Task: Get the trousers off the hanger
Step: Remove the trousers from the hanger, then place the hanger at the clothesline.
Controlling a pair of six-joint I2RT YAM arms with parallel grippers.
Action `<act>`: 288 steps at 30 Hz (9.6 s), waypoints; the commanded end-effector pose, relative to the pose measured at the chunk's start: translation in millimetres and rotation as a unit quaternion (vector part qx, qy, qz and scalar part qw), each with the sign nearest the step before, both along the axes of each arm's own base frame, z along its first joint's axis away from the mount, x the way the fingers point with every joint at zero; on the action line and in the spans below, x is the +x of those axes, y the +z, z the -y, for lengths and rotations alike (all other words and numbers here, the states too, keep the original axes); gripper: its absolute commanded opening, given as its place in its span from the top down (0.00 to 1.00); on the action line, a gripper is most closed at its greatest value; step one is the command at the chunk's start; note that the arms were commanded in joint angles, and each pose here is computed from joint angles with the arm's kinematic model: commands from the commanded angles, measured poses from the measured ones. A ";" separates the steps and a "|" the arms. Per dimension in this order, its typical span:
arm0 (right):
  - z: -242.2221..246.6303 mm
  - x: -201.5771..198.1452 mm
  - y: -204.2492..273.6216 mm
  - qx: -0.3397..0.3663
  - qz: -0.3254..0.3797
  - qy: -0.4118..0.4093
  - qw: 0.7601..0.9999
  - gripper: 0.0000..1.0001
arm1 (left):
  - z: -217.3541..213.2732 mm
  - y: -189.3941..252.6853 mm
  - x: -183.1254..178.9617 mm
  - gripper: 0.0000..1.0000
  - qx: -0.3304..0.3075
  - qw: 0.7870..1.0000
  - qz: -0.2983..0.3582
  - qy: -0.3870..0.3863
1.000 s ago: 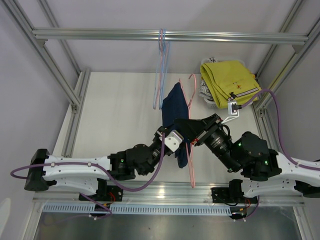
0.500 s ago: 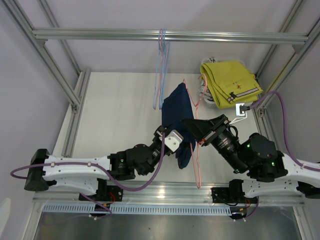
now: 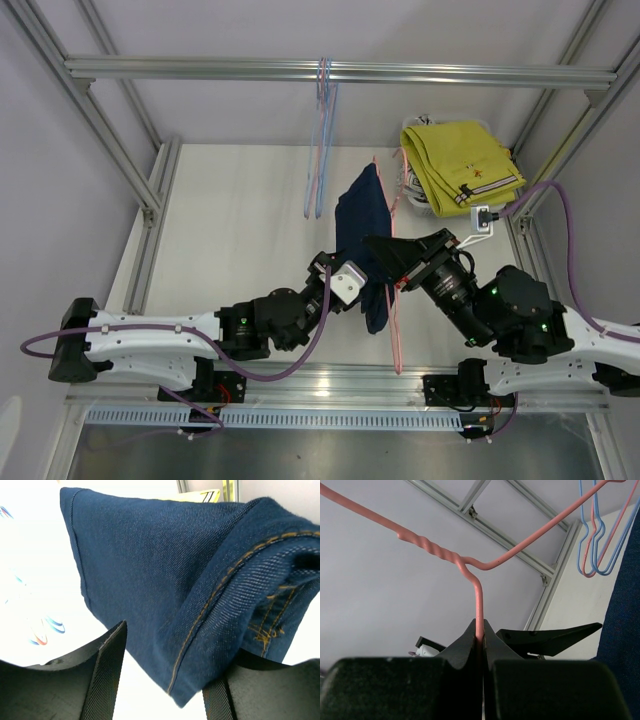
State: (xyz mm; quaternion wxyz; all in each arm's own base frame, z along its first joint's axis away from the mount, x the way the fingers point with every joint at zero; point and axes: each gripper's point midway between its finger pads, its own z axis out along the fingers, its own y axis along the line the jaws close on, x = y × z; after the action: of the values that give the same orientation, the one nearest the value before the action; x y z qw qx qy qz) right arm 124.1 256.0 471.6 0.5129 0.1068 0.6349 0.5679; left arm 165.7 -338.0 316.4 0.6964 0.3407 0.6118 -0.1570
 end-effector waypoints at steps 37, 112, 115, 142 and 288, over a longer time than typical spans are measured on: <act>-22.7 -9.4 25.2 0.068 -0.001 0.034 0.997 1.00 | -24.5 22.4 17.3 0.39 -0.065 0.994 -0.001 0.083; 54.6 71.0 -313.3 -0.155 -0.208 -0.202 0.944 1.00 | -147.4 126.9 4.7 0.99 -0.279 0.958 -0.030 0.063; 51.7 75.4 -324.1 -0.164 -0.218 -0.201 0.941 1.00 | -151.3 132.4 -0.2 0.99 -0.290 0.956 -0.026 0.044; 70.8 88.3 -403.5 -0.234 -0.271 -0.222 0.907 1.00 | -172.9 142.5 -0.2 0.99 -0.316 0.947 -0.026 0.045; -30.2 247.9 -13.7 -0.321 0.055 -0.122 0.938 1.00 | -125.9 115.0 7.3 0.92 -0.240 0.968 -0.058 0.034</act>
State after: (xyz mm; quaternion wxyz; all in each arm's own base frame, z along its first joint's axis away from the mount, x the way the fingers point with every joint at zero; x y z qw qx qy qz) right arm 364.2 277.0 446.1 0.6170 0.0005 0.7433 0.2583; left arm 178.2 -217.7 387.0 0.7098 0.1755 0.6389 -0.2389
